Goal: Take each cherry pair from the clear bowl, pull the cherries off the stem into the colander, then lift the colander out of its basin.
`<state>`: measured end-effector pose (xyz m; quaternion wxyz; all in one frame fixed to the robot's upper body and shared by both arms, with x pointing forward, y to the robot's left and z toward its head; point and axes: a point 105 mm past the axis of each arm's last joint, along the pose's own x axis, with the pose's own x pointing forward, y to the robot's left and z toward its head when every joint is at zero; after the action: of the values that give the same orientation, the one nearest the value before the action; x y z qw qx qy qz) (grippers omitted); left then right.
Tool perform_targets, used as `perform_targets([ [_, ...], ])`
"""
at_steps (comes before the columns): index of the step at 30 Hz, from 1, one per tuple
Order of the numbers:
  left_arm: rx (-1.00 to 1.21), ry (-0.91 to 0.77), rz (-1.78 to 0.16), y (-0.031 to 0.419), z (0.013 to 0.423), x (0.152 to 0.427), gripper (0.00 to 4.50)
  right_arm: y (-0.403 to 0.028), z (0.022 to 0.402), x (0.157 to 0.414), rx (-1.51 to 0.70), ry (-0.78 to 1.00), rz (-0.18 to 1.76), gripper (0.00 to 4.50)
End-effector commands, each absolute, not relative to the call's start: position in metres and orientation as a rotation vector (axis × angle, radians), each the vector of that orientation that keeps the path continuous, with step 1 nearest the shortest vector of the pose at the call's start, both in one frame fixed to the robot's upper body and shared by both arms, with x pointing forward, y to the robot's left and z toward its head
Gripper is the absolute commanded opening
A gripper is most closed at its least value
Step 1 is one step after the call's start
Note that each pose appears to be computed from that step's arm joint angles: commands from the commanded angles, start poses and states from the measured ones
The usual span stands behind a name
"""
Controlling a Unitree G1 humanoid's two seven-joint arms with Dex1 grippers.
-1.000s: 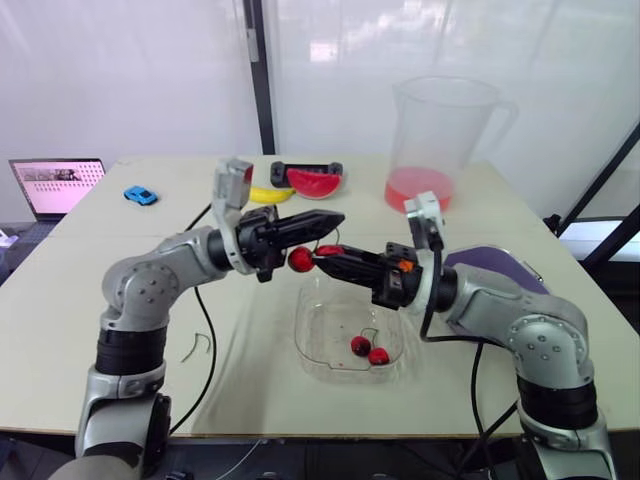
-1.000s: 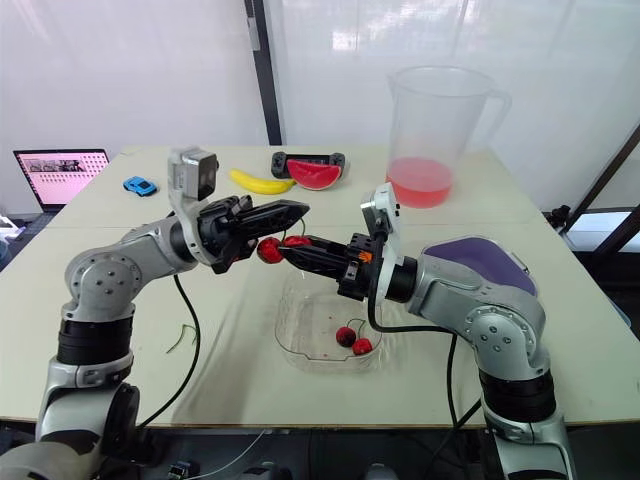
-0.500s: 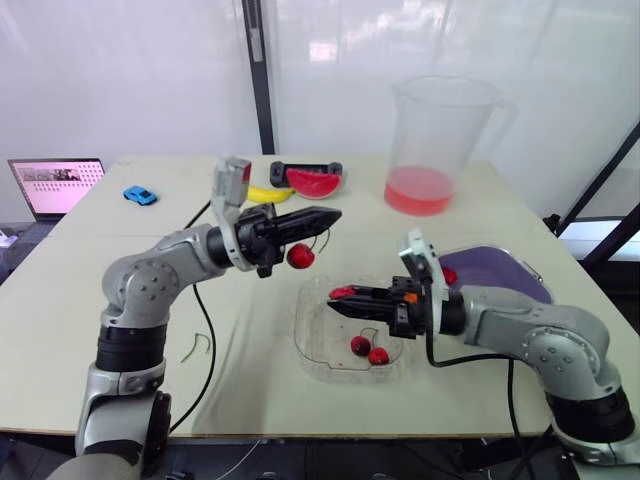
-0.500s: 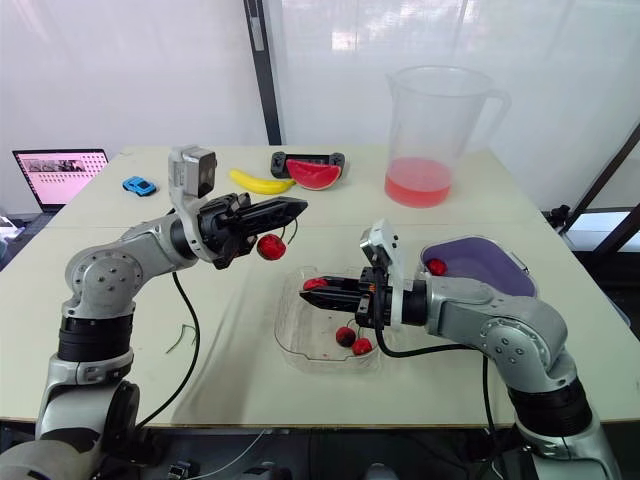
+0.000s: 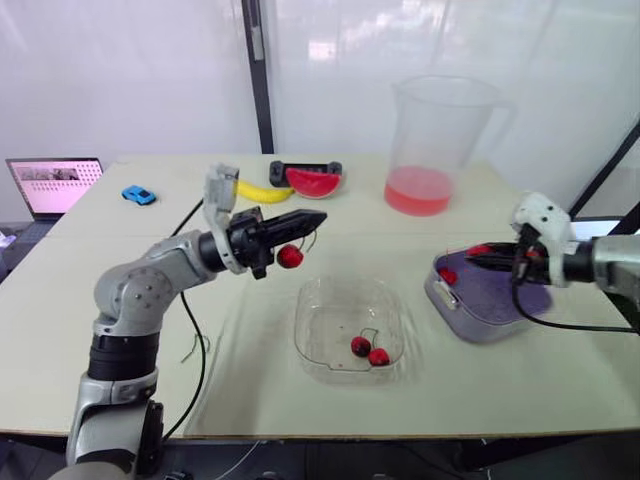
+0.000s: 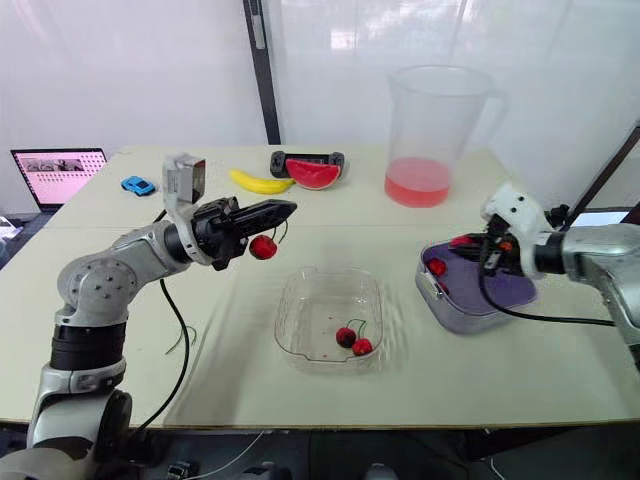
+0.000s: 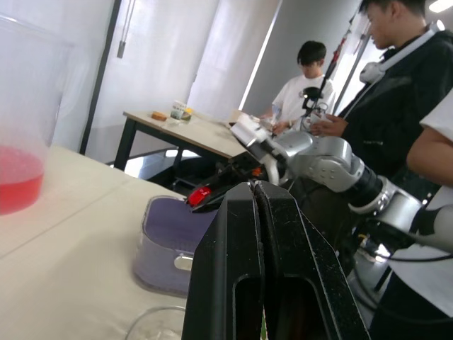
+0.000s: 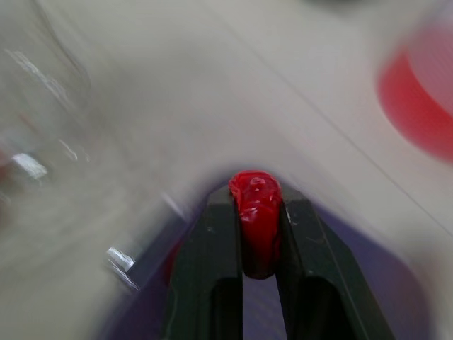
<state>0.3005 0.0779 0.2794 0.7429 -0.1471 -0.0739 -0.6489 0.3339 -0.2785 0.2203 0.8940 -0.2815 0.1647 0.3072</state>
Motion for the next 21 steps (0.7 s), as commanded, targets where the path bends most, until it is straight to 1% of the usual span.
perform_targets([
  [1,-0.286,-0.212,-1.430,0.076,0.287,0.297,0.00,-0.291,0.220,0.340,-0.675,0.353,0.604,0.64],
  [2,-0.285,-0.213,-1.430,0.075,0.287,0.297,0.00,-0.293,0.217,0.342,-0.679,0.362,0.597,1.20],
  [3,-0.285,-0.216,-1.430,0.074,0.287,0.297,0.00,-0.294,0.214,0.343,-0.679,0.368,0.599,1.49],
  [4,-0.285,-0.217,-1.430,0.074,0.287,0.297,0.00,-0.294,0.213,0.343,-0.678,0.370,0.602,1.91],
  [6,-0.286,-0.221,-1.429,0.073,0.288,0.297,0.00,-0.292,0.218,0.344,-0.686,0.361,0.608,2.75],
  [9,-0.288,-0.225,-1.429,0.072,0.288,0.296,0.00,-0.291,0.231,0.342,-0.686,0.344,0.613,4.18],
  [10,-0.289,-0.226,-1.429,0.071,0.288,0.296,0.00,-0.290,0.236,0.340,-0.697,0.342,0.620,4.35],
  [13,-0.299,-0.232,-1.428,0.071,0.291,0.297,0.00,-0.280,0.256,0.336,-0.697,0.308,0.657,4.35],
  [16,-0.320,-0.241,-1.437,0.070,0.294,0.296,0.00,-0.256,0.277,0.326,-0.620,0.263,0.751,4.35],
  [19,-0.345,-0.236,-1.460,0.068,0.293,0.294,0.00,-0.195,0.291,0.300,-0.461,0.205,1.016,4.35],
  [21,-0.355,-0.236,-1.473,0.066,0.294,0.292,0.00,-0.161,0.291,0.288,-0.391,0.155,1.139,4.35],
])
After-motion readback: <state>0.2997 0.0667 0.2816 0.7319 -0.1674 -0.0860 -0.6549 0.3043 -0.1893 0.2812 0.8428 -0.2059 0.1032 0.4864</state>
